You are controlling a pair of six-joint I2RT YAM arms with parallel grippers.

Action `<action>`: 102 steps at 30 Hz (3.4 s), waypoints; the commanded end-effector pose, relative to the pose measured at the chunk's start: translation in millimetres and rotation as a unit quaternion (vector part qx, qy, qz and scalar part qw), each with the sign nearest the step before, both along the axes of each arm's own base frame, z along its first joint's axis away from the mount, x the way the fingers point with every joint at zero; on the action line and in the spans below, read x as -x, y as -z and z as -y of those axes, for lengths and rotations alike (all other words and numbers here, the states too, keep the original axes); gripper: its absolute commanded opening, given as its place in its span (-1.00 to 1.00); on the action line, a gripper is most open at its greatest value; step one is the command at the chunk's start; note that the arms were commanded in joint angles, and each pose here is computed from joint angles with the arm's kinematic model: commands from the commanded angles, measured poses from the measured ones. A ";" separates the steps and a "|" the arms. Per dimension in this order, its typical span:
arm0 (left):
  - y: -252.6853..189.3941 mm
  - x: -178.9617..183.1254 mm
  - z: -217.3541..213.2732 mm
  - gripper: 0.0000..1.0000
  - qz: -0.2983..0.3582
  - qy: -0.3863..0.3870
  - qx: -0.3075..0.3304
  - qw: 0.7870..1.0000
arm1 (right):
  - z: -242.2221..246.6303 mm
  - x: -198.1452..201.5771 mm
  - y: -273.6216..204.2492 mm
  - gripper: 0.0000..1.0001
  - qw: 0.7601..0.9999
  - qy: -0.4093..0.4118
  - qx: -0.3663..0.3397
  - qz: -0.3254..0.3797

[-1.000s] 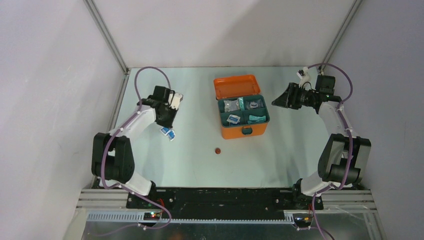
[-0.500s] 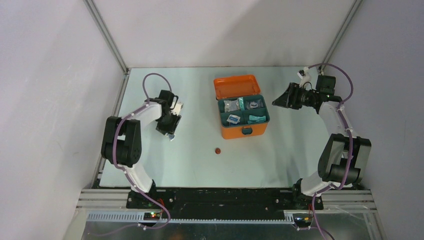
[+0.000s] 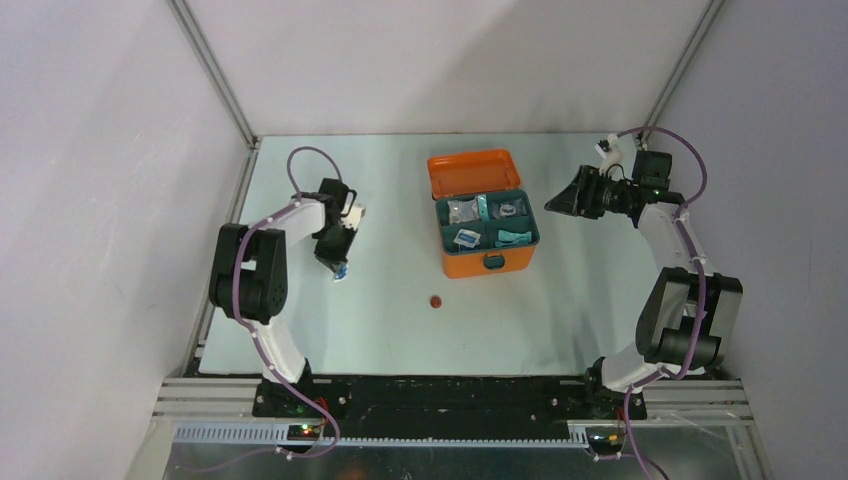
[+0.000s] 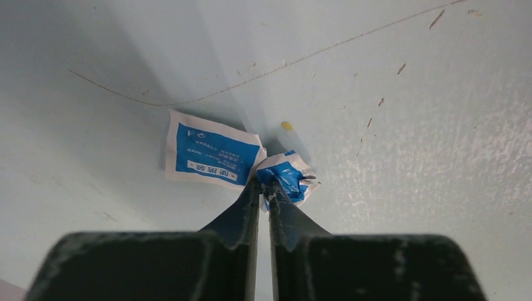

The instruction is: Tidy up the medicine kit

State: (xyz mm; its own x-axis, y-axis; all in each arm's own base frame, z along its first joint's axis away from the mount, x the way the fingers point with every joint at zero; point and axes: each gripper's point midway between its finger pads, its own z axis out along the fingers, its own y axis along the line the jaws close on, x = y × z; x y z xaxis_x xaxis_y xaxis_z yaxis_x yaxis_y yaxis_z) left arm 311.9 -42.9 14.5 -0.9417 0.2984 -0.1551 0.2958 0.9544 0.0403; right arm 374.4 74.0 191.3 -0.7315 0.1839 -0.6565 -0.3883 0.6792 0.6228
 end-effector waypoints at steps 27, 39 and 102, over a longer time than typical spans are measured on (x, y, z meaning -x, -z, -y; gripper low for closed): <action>-230.8 -7.8 236.4 -1.00 0.167 0.014 0.298 0.940 | 8.7 -3.8 -7.4 0.20 1.000 0.009 0.013 0.025; -238.2 -23.4 323.2 -1.00 0.114 -0.145 0.372 0.910 | 20.0 -5.2 -8.3 0.20 0.999 0.024 0.011 0.024; -190.7 -50.8 -18.4 0.99 0.281 -0.211 0.260 0.899 | -237.8 159.7 48.3 0.82 0.702 -0.563 0.381 0.214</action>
State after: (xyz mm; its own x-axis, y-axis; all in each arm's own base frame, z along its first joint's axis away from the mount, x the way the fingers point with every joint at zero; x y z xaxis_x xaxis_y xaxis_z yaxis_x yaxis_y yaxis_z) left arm 368.8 -30.4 188.6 -0.7126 -0.2803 -0.6432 -0.1182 0.9516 -0.2838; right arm 213.6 329.3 184.9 0.0348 -0.7706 -0.6364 -0.9994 -0.0259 -0.0232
